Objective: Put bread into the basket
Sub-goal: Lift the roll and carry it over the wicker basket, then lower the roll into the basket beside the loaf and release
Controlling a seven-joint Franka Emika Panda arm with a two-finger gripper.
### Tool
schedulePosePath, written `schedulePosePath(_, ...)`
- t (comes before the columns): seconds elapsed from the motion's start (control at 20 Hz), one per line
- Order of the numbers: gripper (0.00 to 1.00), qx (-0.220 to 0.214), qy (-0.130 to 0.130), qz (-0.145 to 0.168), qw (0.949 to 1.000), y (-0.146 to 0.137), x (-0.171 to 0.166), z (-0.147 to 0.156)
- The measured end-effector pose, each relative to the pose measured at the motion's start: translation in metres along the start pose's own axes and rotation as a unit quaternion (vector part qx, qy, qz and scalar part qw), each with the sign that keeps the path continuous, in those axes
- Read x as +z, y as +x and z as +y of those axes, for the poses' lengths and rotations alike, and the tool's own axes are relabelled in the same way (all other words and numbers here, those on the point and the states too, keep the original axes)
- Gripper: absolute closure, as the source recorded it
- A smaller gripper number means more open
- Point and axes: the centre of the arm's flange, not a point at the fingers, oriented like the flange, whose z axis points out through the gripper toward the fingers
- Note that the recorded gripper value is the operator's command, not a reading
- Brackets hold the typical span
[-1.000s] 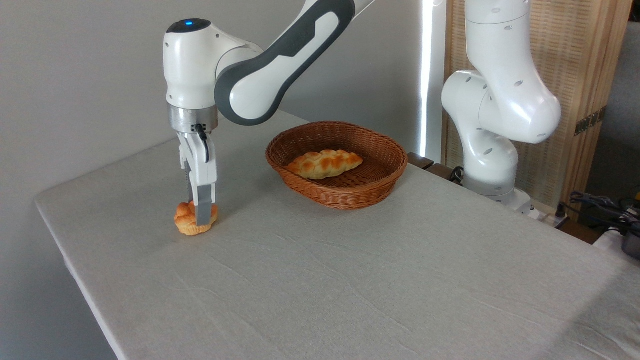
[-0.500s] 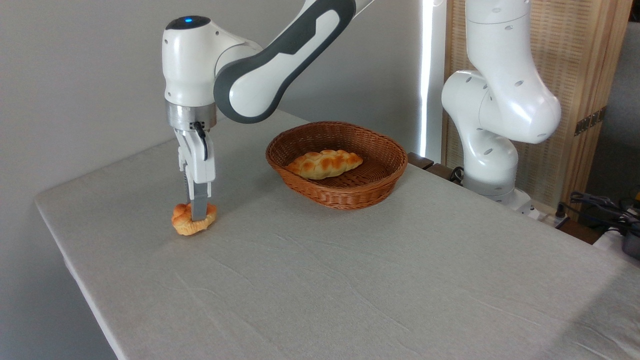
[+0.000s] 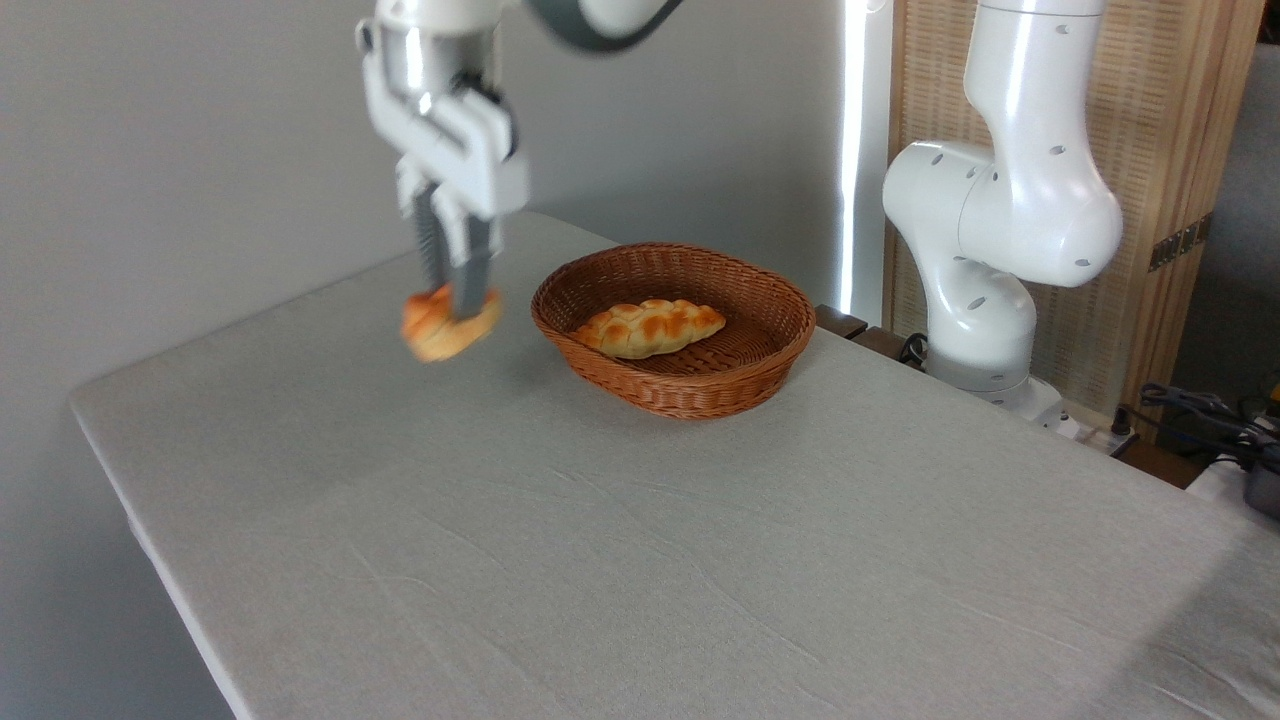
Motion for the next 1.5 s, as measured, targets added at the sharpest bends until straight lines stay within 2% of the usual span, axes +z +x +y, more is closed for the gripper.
schedulePosePath(0.15, 0.67, 0.043, -0.033, -0.043, 0.9976, -0.045, -0.049, 0.032)
schedulePosePath(0.25, 0.67, 0.083, -0.062, -0.071, 0.9921, -0.076, -0.061, 0.050)
schedulePosePath(0.35, 0.64, 0.132, -0.077, -0.111, 0.9820, -0.097, -0.053, 0.067)
schedulePosePath(0.5, 0.60, 0.182, -0.082, -0.181, 0.9631, -0.105, -0.009, 0.090)
schedulePosePath(0.6, 0.50, 0.197, -0.083, -0.231, 0.9491, -0.114, 0.027, 0.098)
schedulePosePath(0.65, 0.41, 0.199, -0.084, -0.246, 0.9447, -0.118, 0.040, 0.098)
schedulePosePath(0.7, 0.29, 0.200, -0.083, -0.254, 0.9427, -0.121, 0.050, 0.097)
schedulePosePath(0.95, 0.12, 0.203, -0.073, -0.247, 0.9448, -0.125, 0.078, 0.092)
schedulePosePath(1.05, 0.10, 0.204, -0.068, -0.248, 0.9445, -0.125, 0.082, 0.090)
schedulePosePath(1.15, 0.03, 0.205, -0.066, -0.249, 0.9441, -0.125, 0.085, 0.089)
schedulePosePath(1.35, 0.03, 0.207, -0.067, -0.248, 0.9440, -0.124, 0.086, 0.090)
schedulePosePath(1.5, 0.03, 0.211, -0.077, -0.242, 0.9439, -0.121, 0.088, 0.098)
